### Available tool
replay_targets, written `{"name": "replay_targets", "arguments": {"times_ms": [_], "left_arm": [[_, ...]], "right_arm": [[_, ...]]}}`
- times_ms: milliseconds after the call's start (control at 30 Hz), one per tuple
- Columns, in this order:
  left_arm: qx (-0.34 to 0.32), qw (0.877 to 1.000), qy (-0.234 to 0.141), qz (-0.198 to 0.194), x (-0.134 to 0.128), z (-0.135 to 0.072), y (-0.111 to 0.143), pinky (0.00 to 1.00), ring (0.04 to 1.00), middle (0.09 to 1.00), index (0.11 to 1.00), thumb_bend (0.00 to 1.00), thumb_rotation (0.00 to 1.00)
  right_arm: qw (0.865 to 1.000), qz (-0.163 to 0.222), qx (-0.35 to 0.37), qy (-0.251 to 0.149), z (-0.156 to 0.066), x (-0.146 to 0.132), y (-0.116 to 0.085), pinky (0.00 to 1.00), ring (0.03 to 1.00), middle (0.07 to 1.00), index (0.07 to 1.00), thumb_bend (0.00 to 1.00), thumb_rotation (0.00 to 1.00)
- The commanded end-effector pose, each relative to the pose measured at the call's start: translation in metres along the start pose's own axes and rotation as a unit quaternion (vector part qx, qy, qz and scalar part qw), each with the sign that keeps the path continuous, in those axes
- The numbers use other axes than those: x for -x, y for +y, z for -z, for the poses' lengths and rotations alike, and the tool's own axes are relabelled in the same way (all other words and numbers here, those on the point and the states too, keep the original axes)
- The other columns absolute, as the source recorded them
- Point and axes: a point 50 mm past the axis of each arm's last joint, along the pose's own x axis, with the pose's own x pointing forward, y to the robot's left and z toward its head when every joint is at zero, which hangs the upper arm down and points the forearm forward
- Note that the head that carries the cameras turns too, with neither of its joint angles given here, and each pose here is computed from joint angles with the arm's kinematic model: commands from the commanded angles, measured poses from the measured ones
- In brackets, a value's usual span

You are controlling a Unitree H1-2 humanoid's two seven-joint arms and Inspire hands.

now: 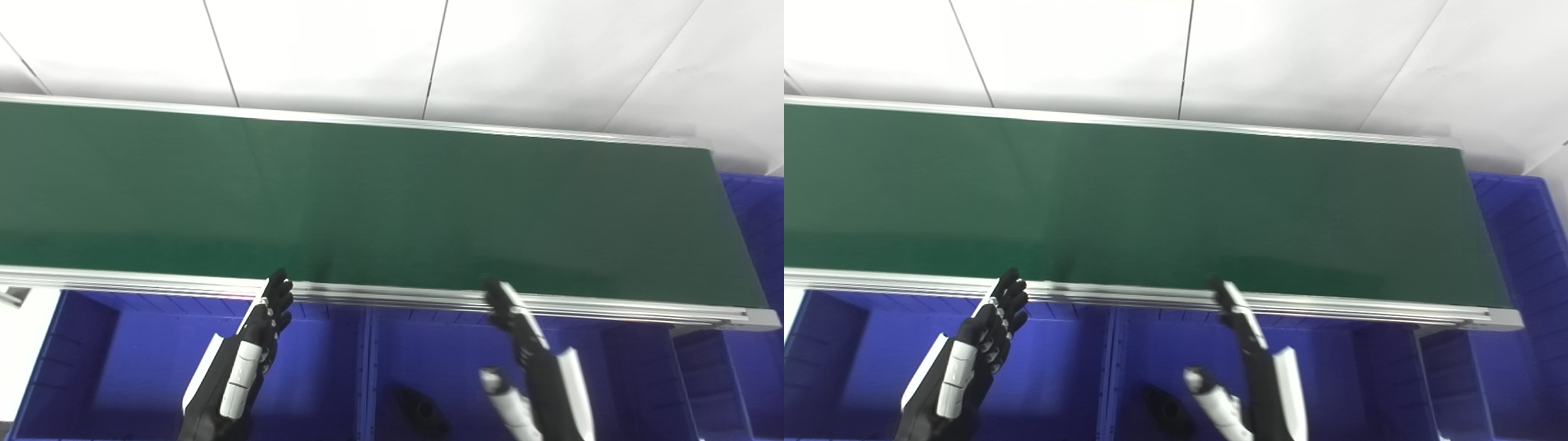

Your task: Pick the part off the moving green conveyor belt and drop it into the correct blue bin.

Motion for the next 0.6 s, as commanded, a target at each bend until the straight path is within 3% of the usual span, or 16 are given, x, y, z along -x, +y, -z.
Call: {"name": "replay_targets", "arguments": {"times_ms": [0,267,567], "left_arm": [[-0.023,0.998,-0.056,0.002,0.004,-0.011,0.002,1.00,1.000,1.000,1.000,0.79,1.00],[-0.028,0.996,-0.082,0.018,0.004,-0.011,0.005,1.00,1.000,1.000,1.000,0.80,1.00],[-0.031,0.995,-0.095,0.031,0.003,-0.010,0.006,1.00,1.000,1.000,1.000,0.78,1.00]], "right_arm": [[0.995,0.012,-0.097,0.013,-0.002,0.012,0.057,0.91,0.924,0.932,0.937,0.76,1.00],[0.993,-0.009,-0.113,0.017,0.008,0.005,0.066,0.91,0.935,0.941,0.945,0.84,1.00],[0.991,-0.004,-0.134,0.026,0.011,0.002,0.070,0.94,0.935,0.964,1.000,0.85,1.00]]}}
